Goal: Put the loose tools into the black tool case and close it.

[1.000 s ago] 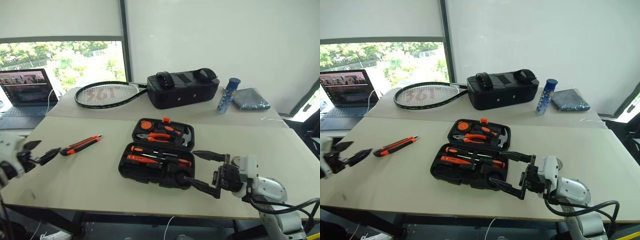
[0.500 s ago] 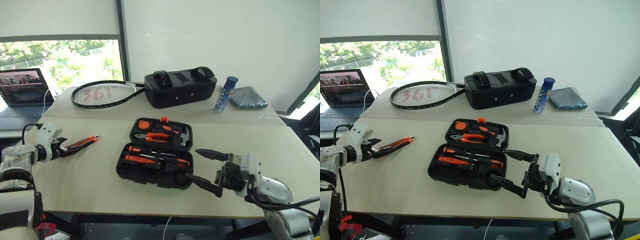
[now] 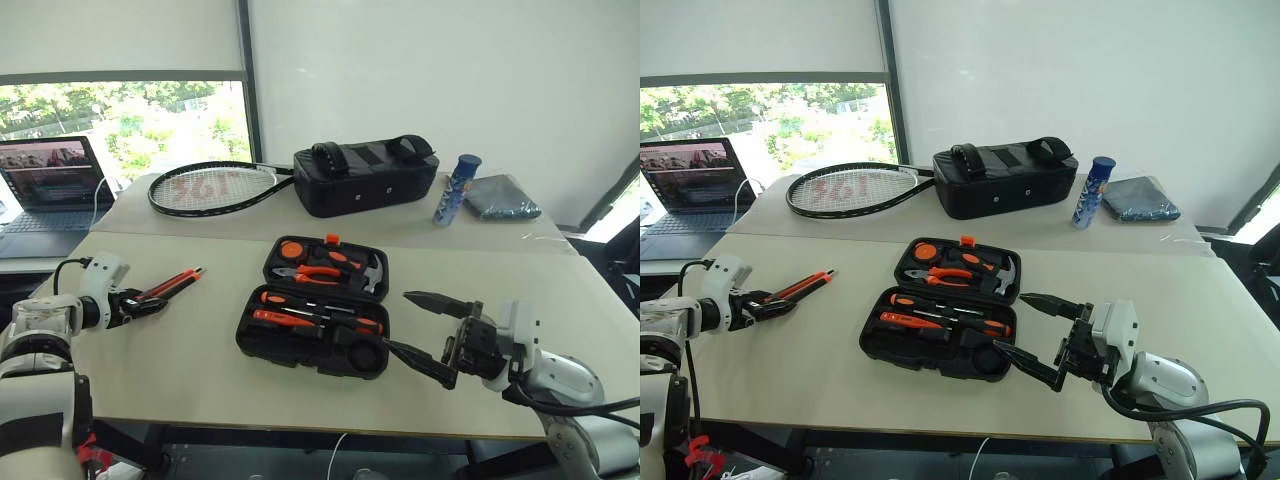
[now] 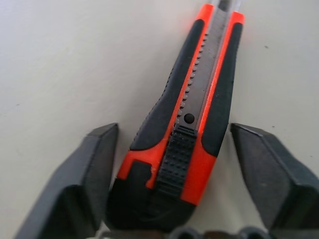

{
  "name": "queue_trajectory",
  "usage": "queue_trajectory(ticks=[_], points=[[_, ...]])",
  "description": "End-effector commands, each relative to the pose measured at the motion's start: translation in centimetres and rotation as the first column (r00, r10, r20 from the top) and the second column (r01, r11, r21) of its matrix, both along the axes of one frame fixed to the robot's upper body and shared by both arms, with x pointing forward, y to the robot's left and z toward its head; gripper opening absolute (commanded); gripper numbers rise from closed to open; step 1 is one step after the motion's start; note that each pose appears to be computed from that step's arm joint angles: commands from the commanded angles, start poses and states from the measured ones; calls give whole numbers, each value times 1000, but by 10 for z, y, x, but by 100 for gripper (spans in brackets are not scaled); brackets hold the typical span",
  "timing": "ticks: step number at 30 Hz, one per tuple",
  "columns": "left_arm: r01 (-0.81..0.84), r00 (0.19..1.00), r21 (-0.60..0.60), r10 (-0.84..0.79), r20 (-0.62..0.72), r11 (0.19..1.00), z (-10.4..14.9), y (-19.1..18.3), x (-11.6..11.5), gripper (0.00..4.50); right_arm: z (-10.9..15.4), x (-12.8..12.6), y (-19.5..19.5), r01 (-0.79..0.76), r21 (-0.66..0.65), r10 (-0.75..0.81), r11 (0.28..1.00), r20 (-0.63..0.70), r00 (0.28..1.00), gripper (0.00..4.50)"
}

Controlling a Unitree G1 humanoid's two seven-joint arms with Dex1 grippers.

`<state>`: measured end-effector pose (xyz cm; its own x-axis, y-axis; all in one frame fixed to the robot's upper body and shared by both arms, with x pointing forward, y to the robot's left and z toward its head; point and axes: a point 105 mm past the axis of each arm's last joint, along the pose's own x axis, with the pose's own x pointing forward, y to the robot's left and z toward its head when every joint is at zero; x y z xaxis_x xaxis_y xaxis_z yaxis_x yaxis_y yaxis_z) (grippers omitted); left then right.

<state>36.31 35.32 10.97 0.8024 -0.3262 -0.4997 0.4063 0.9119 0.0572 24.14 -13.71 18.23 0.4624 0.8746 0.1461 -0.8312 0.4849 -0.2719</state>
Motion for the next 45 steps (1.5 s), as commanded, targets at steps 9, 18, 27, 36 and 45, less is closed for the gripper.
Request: queue_trajectory(ticks=[9,18,27,36,45], points=[[373,918,-23,-365,151,928,16,-38,-23,178,3,-3,6,-17,14,16,1000,23,1000,450],[716,625,218,-748,226,664,64,-107,-50,178,-2,-7,2,-41,0,41,999,-11,999,450],[888,300,360,-954,13,285,58,-180,-42,178,-10,-15,-5,-44,-39,41,998,-62,997,450],[923,223,335,-973,-67,188,31,-198,-39,178,-17,-29,-13,12,-57,-17,998,-101,995,450],[935,191,321,-977,-93,152,15,-205,-36,178,-18,-32,-12,31,-53,-37,998,-108,993,450]])
